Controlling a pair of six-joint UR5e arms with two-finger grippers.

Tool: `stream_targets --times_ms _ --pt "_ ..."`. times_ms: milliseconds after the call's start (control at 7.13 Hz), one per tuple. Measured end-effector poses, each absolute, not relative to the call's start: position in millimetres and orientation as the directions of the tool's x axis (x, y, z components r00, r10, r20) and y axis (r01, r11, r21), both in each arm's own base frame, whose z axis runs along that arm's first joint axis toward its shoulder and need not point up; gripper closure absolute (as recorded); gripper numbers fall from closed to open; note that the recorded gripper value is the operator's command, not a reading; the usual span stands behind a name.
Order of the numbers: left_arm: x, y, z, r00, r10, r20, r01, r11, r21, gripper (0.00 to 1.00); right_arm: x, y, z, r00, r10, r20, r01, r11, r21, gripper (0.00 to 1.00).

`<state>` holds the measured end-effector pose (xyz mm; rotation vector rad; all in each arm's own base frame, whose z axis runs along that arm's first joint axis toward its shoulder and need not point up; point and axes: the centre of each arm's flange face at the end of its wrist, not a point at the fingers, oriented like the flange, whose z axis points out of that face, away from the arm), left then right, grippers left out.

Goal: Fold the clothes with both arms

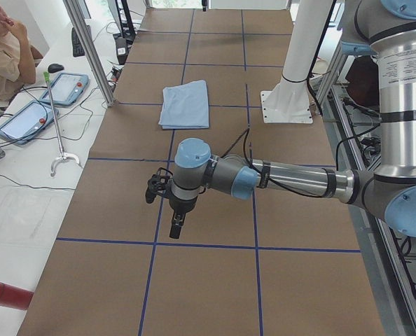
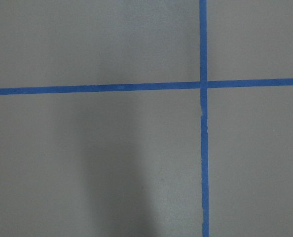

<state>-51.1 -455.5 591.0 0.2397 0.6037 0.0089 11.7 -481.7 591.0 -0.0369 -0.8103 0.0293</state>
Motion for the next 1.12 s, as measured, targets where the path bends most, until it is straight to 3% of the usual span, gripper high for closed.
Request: stream_targets --times_ms 561,1122 --pt "-51.0 -454.5 592.5 0.824 0.075 -0.562 0.06 0.974 0.217 0.0 10.9 -481.2 590.4 0.68 0.041 0.732 -0.01 0.999 -0.046 0.0" --pt "-50.4 -443.1 606.0 0.827 0.008 -0.562 0.054 0.994 0.094 0.0 11.3 -477.3 594.3 0.68 0.044 0.731 -0.009 0.999 -0.052 0.0"
